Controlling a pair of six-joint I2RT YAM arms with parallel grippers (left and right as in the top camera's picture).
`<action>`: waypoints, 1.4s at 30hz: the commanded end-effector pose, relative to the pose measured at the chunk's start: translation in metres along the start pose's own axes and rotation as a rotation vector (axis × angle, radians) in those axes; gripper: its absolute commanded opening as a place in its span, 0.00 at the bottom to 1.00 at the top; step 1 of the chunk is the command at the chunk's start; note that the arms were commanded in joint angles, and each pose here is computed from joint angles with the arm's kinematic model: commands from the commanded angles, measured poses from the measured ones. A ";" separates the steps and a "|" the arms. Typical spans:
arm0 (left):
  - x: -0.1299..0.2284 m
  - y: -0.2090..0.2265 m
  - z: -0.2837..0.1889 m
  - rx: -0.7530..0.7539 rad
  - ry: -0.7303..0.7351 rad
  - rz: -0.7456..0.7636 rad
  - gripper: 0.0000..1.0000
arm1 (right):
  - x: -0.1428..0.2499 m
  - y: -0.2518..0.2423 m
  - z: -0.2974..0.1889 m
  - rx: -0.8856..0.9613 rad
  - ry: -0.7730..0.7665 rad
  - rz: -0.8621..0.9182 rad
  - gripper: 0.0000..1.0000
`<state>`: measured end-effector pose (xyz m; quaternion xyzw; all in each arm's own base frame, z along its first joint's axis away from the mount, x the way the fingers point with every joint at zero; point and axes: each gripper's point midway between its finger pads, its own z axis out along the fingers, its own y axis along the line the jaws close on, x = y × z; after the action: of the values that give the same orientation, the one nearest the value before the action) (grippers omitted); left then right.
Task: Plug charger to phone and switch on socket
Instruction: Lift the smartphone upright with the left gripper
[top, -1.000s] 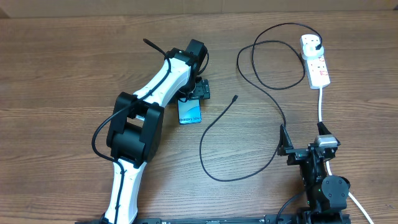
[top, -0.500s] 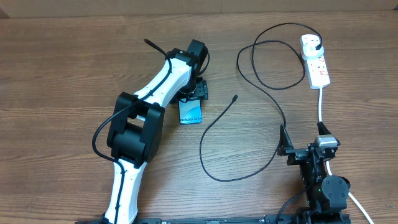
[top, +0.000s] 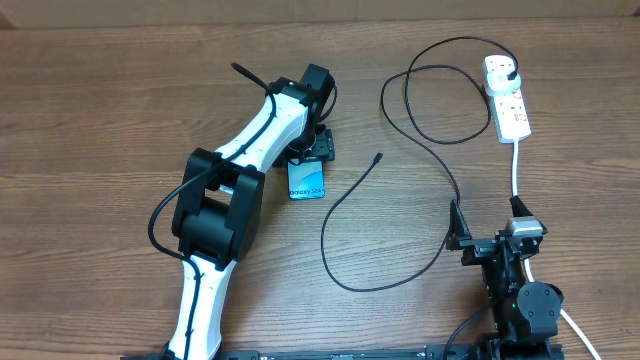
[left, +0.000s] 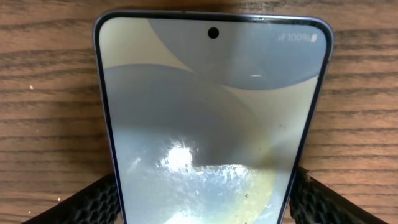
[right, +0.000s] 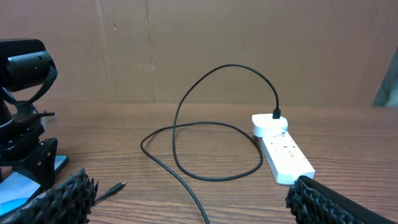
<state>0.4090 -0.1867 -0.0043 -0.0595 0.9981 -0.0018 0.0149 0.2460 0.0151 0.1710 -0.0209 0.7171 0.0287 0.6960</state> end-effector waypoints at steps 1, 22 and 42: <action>0.053 0.022 0.069 -0.119 0.210 0.003 0.78 | 0.001 -0.001 0.000 0.005 -0.006 0.002 1.00; 0.043 0.016 0.047 -0.094 0.191 -0.003 0.71 | 0.001 -0.001 0.000 0.005 -0.006 0.003 1.00; 0.034 0.010 0.023 -0.048 0.210 -0.025 0.67 | 0.001 -0.001 0.000 0.005 -0.006 0.002 1.00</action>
<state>0.3871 -0.1890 0.0009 -0.0646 0.9965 -0.0079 -0.0528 0.2460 0.0151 0.1711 -0.0209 0.7170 0.0287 0.6962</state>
